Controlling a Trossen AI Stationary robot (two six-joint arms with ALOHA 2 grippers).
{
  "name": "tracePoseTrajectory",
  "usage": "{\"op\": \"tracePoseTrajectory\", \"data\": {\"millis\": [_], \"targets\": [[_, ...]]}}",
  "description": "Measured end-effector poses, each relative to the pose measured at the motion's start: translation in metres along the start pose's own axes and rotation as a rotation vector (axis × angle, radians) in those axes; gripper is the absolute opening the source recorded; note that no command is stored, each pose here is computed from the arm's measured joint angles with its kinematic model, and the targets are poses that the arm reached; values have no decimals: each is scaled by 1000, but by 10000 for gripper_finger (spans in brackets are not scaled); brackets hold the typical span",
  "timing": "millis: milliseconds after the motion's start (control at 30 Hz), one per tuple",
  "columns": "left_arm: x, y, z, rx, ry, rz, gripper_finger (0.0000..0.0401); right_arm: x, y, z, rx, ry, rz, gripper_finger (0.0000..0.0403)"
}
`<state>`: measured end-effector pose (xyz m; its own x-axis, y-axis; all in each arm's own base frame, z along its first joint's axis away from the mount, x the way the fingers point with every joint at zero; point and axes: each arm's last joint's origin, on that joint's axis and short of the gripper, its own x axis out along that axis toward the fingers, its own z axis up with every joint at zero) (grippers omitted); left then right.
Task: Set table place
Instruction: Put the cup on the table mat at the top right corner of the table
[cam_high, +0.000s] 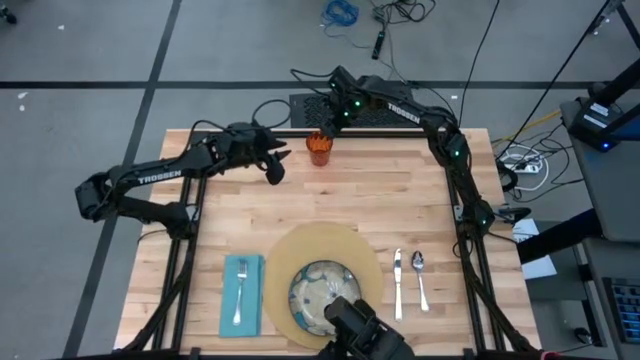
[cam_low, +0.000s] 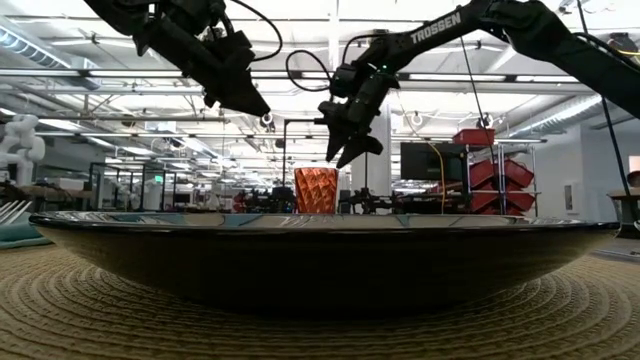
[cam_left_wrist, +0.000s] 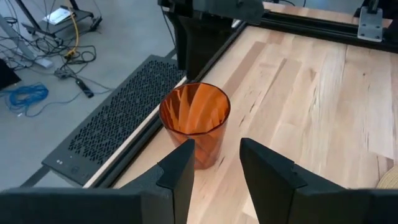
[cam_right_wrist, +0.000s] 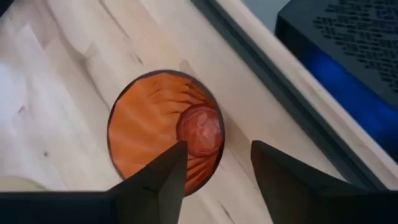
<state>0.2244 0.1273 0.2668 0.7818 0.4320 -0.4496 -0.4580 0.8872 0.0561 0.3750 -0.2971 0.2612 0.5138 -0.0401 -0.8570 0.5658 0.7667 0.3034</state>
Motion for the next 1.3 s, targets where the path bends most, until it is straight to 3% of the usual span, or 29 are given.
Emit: {"op": "tracePoseTrajectory", "data": {"millis": [233, 467, 567, 733, 933, 1067, 1300], "targets": [[0, 0, -2, 0, 16, -5, 118, 4, 0, 0, 17, 2, -9, 206], [0, -2, -2, -6, 19, -28, 118, 30, -5, -5, 12, 67, -10, 210], [0, -3, -2, -4, 19, -32, 118, 38, -1, -7, -48, 89, -15, 208], [0, -3, -2, -4, 21, -33, 118, 49, 9, -6, -126, 65, -57, 152], [0, -5, -2, -3, 24, -39, 118, 56, 15, -6, -166, 58, -43, 17], [0, -9, -3, 3, 35, -51, 118, 45, 18, -10, -152, 93, -40, 6], [-1, -14, -9, 11, 100, -71, 118, -18, 41, -33, -189, 275, -33, 2]]}}
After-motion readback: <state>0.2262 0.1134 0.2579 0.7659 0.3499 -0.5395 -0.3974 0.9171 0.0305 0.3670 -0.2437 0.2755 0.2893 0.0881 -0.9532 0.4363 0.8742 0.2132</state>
